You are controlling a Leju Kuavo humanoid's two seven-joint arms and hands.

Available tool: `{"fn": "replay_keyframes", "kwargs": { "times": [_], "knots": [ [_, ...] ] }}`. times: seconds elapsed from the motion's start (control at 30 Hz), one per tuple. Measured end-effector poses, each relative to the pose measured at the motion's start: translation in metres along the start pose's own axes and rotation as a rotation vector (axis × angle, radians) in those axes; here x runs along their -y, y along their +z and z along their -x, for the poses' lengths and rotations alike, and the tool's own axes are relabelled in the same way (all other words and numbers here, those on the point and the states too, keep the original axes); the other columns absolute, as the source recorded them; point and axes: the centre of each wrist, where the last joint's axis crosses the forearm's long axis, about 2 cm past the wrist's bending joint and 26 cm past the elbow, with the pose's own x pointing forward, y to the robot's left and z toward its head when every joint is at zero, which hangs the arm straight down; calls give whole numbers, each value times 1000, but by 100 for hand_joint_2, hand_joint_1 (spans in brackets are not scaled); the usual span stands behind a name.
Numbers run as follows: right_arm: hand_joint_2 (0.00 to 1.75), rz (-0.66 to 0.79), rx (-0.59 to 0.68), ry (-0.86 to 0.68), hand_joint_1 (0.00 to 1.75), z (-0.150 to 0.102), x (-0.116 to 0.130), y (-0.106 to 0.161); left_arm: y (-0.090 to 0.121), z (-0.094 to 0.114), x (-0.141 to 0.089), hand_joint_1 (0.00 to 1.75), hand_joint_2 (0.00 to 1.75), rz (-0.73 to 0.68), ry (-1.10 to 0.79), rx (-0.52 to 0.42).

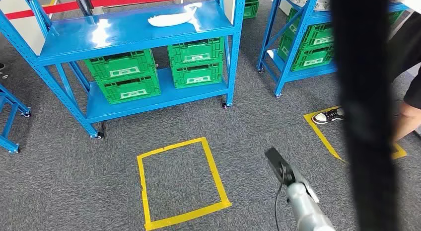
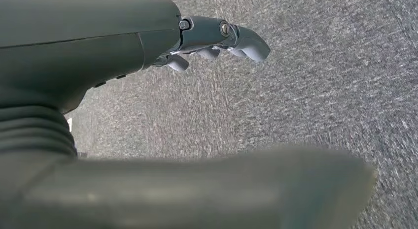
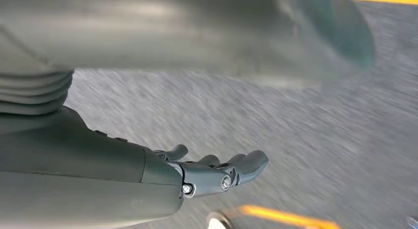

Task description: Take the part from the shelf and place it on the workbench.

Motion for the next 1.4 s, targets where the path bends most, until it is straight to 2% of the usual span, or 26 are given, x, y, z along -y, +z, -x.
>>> {"fn": "replay_keyframes", "kwargs": {
  "times": [0.07, 0.27, 0.47, 0.7, 0.97, 1.2, 1.3, 1.4],
  "knots": [
    [0, 3, 32, 19, 0, -14, 2, -4, 0, -1, 0, 0, 0, -1, -3, -1],
    [0, 27, 240, 154, 0, -105, 13, -16, -1, -11, 1, 0, 0, -4, -26, -7],
    [0, 59, 453, 304, 0, -197, 20, -10, -2, -19, 2, 0, 0, -3, -51, -14],
    [0, 119, 692, 485, 0, -298, 23, 17, -2, -29, 4, 0, 0, 1, -80, -18],
    [0, 218, 953, 699, 0, -399, 19, 71, -2, -41, 8, 0, 0, 10, -113, -24],
    [0, 319, 1144, 884, 0, -465, 9, 127, -2, -51, 11, 0, 0, 16, -148, -25],
    [0, 348, 1203, 951, 0, -480, 3, 145, -2, -54, 12, 0, 0, 21, -178, -32],
    [0, 345, 1246, 1015, 0, -484, -8, 155, -2, -54, 14, 0, 0, 31, -215, -55]
  ]
}}
